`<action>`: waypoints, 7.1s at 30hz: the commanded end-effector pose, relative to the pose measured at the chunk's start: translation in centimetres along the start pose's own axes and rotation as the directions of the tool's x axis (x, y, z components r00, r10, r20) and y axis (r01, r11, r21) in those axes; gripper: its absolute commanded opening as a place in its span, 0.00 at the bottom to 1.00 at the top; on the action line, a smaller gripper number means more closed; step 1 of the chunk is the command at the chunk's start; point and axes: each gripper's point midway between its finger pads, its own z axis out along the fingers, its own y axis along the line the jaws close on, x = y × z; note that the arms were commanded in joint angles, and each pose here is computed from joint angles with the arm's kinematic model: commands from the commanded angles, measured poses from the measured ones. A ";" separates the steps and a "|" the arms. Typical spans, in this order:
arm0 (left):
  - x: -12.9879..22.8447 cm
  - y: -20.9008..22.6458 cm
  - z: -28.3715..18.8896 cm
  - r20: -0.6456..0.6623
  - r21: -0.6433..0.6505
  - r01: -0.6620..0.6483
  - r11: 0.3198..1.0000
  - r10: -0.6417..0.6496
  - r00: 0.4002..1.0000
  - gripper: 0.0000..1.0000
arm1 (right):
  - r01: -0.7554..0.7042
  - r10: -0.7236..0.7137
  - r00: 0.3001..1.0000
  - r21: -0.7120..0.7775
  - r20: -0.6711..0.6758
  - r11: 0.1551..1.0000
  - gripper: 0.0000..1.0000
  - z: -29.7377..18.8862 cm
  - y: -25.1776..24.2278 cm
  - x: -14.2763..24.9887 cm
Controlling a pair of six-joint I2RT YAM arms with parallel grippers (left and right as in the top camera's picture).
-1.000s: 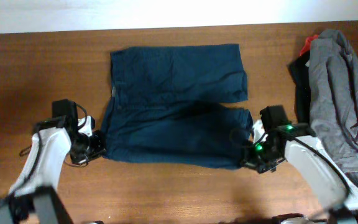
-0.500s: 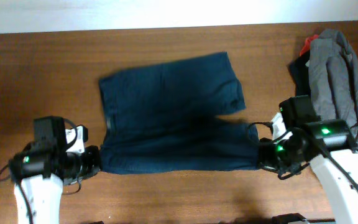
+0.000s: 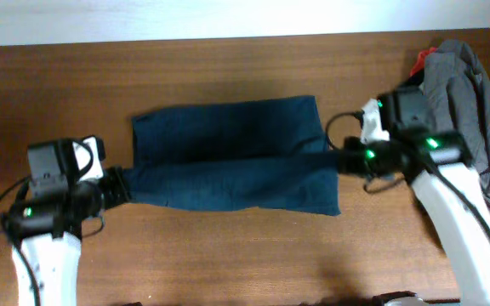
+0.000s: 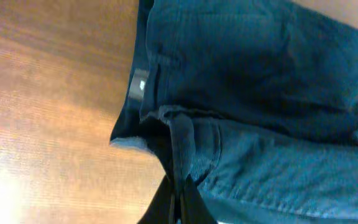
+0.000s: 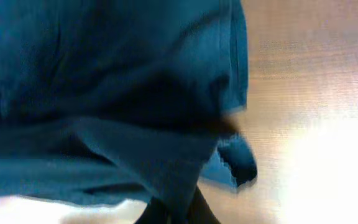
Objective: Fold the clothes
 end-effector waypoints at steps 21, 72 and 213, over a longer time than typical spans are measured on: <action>-9.8 1.3 9.9 0.180 0.005 0.010 1.000 -0.011 0.984 0.00 | 0.059 -0.036 0.963 -0.080 0.265 0.995 0.04 8.9 0.8 -11.6; -14.7 1.1 15.4 0.307 0.233 -0.014 0.972 -0.060 0.950 0.54 | 0.097 -0.026 0.923 -0.168 0.383 0.981 0.64 14.2 -1.3 -16.9; -6.8 -9.4 -4.5 0.129 -0.140 -0.578 0.804 0.593 0.795 0.99 | 0.493 -0.467 0.793 0.038 0.391 0.869 0.99 -5.2 7.4 -8.3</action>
